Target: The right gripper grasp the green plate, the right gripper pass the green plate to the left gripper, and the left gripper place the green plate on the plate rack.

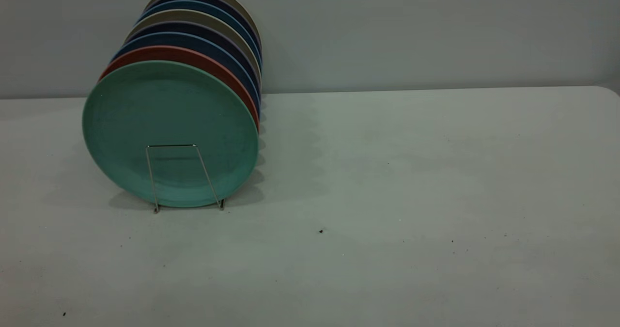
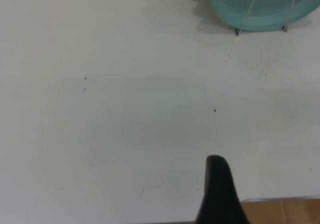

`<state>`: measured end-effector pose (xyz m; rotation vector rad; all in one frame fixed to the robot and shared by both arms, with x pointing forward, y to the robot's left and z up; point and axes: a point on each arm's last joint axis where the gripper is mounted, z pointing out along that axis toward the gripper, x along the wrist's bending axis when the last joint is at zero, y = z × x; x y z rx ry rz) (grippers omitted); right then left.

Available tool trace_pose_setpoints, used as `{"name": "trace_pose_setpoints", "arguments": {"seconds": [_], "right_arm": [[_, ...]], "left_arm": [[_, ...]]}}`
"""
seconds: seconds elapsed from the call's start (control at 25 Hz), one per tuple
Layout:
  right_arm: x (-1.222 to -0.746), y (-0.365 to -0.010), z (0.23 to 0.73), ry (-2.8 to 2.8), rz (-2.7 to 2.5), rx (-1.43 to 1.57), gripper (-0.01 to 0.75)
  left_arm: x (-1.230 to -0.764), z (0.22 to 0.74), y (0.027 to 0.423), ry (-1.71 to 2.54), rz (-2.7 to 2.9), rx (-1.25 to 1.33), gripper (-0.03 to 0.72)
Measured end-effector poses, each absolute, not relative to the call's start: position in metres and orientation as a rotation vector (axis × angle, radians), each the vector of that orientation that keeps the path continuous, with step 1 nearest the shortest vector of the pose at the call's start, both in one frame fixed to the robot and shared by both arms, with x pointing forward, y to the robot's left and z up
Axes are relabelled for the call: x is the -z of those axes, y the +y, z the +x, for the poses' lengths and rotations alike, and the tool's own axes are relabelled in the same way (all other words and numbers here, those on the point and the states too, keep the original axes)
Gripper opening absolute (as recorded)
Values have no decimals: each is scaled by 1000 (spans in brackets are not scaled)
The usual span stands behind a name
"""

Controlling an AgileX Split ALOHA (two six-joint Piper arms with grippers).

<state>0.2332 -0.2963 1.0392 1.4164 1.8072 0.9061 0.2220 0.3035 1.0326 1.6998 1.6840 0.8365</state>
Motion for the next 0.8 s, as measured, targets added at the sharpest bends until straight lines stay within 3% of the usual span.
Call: {"name": "trace_pose_setpoints", "arguments": {"seconds": [0.8], "right_arm": [[-1039,-297,231,1794,1407,-917,475]], "left_arm": [[-1033,222,304,1684,1700,-837,536]]}}
